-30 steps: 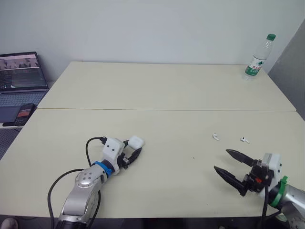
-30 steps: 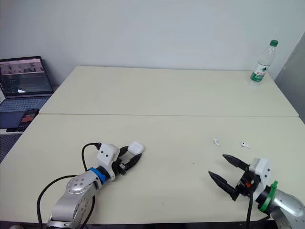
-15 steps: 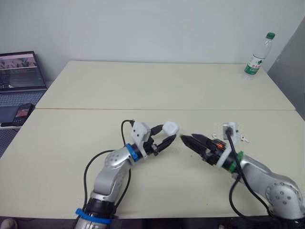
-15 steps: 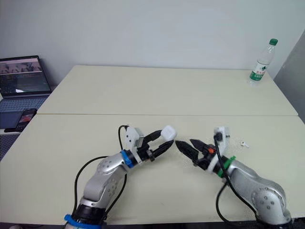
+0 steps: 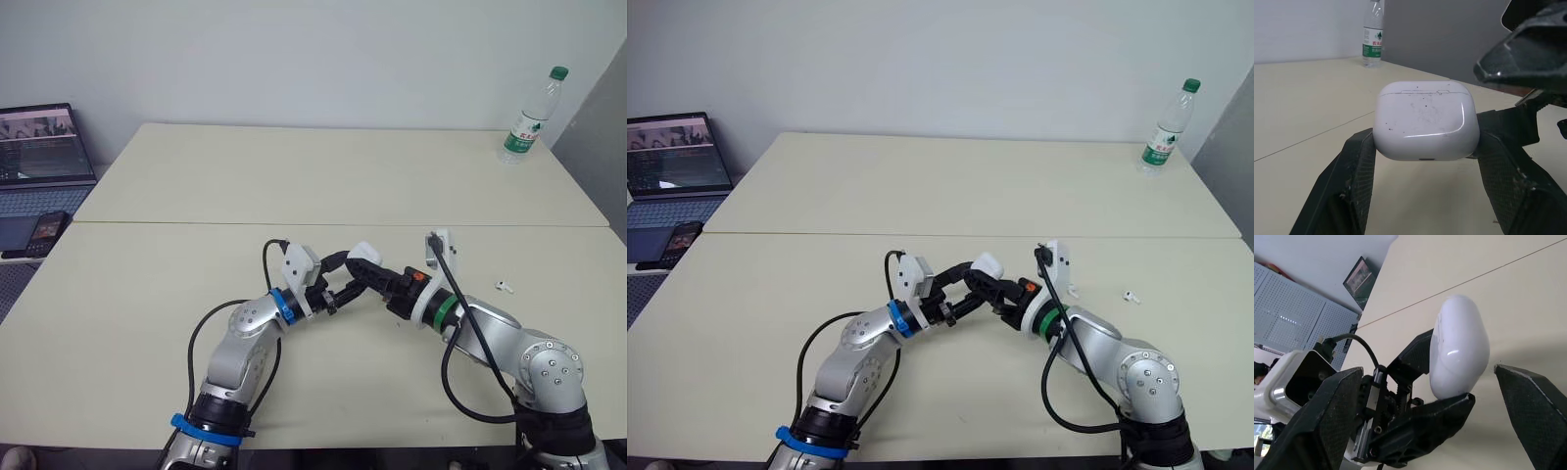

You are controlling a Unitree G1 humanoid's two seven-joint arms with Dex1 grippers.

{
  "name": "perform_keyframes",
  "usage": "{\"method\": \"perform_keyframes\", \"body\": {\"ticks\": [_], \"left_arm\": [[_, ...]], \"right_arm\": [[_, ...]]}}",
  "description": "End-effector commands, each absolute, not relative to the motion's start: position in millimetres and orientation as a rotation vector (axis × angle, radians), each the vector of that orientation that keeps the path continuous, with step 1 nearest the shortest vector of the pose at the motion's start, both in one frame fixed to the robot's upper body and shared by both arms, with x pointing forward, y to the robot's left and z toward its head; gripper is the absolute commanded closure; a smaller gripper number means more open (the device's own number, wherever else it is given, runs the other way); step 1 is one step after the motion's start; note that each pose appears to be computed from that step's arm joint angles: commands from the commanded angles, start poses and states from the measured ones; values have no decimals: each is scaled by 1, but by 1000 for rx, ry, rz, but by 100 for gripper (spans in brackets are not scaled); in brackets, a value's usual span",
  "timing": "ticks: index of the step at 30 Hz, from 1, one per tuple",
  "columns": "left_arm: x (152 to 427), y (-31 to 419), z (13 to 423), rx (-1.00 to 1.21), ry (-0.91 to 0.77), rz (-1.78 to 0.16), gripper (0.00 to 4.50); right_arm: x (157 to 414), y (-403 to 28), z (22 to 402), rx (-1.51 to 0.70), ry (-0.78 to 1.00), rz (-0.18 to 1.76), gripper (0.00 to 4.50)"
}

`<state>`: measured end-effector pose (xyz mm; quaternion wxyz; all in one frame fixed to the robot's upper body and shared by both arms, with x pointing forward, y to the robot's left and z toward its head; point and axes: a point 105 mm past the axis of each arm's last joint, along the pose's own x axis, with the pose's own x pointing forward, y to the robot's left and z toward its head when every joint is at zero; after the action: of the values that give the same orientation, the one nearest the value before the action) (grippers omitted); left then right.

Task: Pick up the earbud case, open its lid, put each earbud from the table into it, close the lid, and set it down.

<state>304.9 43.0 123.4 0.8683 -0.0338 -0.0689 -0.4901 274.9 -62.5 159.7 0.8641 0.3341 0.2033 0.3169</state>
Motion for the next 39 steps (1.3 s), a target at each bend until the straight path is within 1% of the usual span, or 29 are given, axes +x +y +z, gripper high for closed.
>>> {"method": "perform_keyframes", "body": {"ticks": [1, 4, 7, 9, 15, 16, 24, 26, 27, 29, 30, 33, 36, 39], "left_arm": [[300, 42, 132, -58, -191, -1056, 179], [299, 42, 132, -58, -189, -1060, 179], [298, 42, 132, -56, -186, -1066, 179], [298, 43, 131, -55, -182, -1070, 179], [295, 47, 128, -54, -168, -1085, 179], [295, 47, 128, -53, -167, -1085, 179], [296, 48, 126, -67, -152, -1082, 179], [295, 49, 128, -108, -143, -1093, 104], [294, 49, 128, -122, -136, -1099, 81], [292, 51, 128, -118, -123, -1114, 16], [289, 53, 128, -123, -111, -1128, 2], [272, 62, 136, -279, -56, -1269, 2], [272, 75, 142, -321, -18, -1287, 2], [272, 81, 148, -419, 95, -1328, 2]], "right_arm": [[278, -69, 173, 724, 381, 661, 0], [277, -69, 171, 719, 396, 661, 0], [277, -69, 171, 721, 405, 665, 62], [277, -69, 170, 715, 411, 663, 130], [277, -69, 168, 712, 428, 667, 360], [276, -68, 168, 713, 434, 669, 374], [273, -65, 167, 734, 458, 680, 374], [273, -66, 169, 746, 453, 680, 374], [274, -67, 170, 750, 448, 680, 374], [275, -70, 172, 745, 434, 685, 374], [276, -73, 175, 732, 414, 693, 374], [277, -85, 186, 688, 351, 756, 374], [270, -98, 188, 567, 319, 869, 374], [257, -106, 182, 387, 286, 1023, 374]]}}
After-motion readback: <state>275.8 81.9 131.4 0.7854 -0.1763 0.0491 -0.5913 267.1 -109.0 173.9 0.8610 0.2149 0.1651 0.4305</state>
